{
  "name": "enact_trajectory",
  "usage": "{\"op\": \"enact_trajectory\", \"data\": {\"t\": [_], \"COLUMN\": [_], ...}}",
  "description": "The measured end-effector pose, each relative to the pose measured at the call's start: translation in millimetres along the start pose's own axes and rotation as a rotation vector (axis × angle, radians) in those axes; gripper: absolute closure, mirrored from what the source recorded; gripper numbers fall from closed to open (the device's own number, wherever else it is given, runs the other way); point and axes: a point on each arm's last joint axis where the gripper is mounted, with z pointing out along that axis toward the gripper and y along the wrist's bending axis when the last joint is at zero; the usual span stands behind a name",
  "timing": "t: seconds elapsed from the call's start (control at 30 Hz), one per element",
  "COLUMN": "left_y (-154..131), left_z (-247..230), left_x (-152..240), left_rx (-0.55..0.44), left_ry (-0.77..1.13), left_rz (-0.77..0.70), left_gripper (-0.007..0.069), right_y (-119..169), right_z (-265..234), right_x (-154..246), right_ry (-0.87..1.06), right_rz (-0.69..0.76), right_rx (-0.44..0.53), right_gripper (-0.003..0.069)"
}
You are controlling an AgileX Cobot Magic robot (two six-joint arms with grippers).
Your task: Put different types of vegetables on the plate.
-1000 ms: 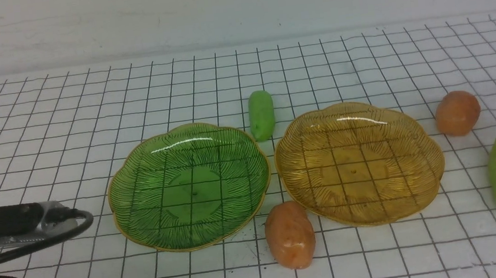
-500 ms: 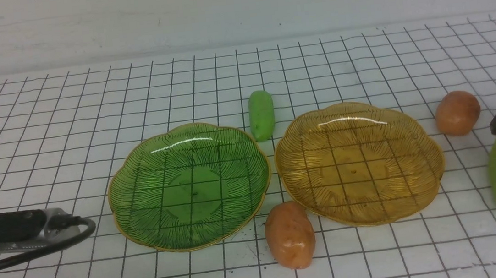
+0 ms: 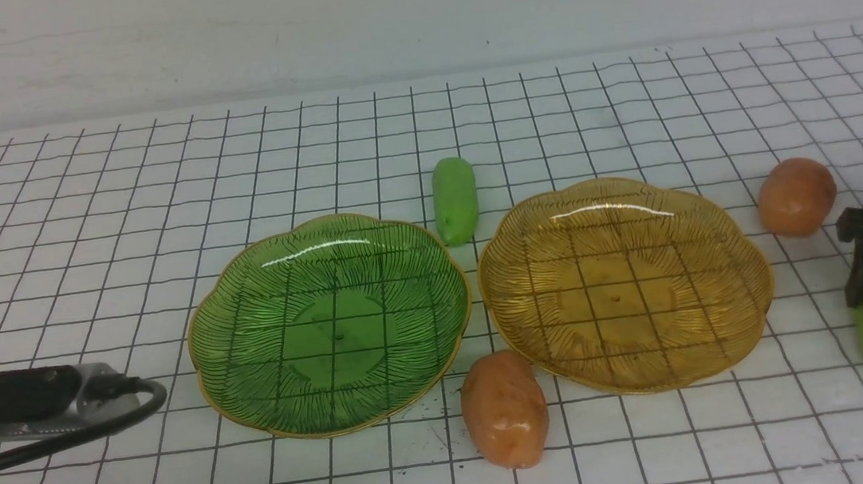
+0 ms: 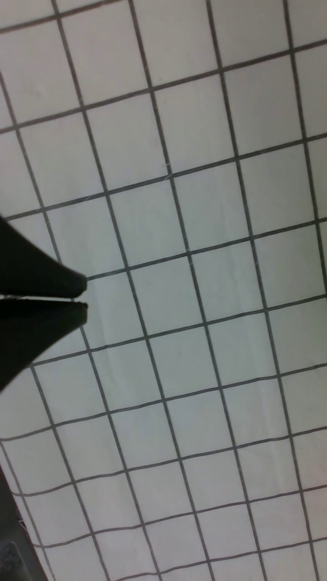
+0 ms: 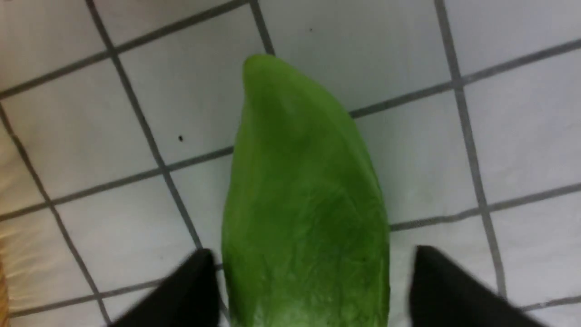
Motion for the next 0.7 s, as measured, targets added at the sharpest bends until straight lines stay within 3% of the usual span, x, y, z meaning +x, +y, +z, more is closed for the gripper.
{"op": "enact_trajectory", "data": {"t": [0.03,0.1,0.27,0.37,0.43,0.57,0.7], "left_y": [0,0,0,0,1,0,-2], "left_z": [0,0,0,0,0,0,0], "left_x": [0,0,0,-2,-3,-3,-3], "left_rx": [0.000,0.000,0.000,-0.004,-0.006,0.003,0.024], "left_ry": [0.000,0.000,0.000,-0.019,-0.029,-0.033,-0.036], "left_rz": [0.000,0.000,0.000,0.000,0.000,-0.006,-0.002], "left_gripper": [0.0633,0.0633,0.0633,0.0633,0.0633,0.0633,0.0633], "right_y": [1,3,23,65,85,134,155], "right_z": [-3,-13,-57,-82,-82,-68,-54], "right_x": [0,-2,-3,4,8,16,21], "right_ry": [0.000,0.004,-0.043,-0.088,-0.095,-0.145,-0.168], "right_rz": [-0.005,-0.018,-0.036,-0.097,-0.127,-0.256,-0.336], "right_rx": [-0.001,-0.009,-0.137,-0.305,-0.348,-0.344,-0.303], "right_gripper": [0.0315,0.0295,0.0289,0.0289,0.0289,0.0289,0.0287]}}
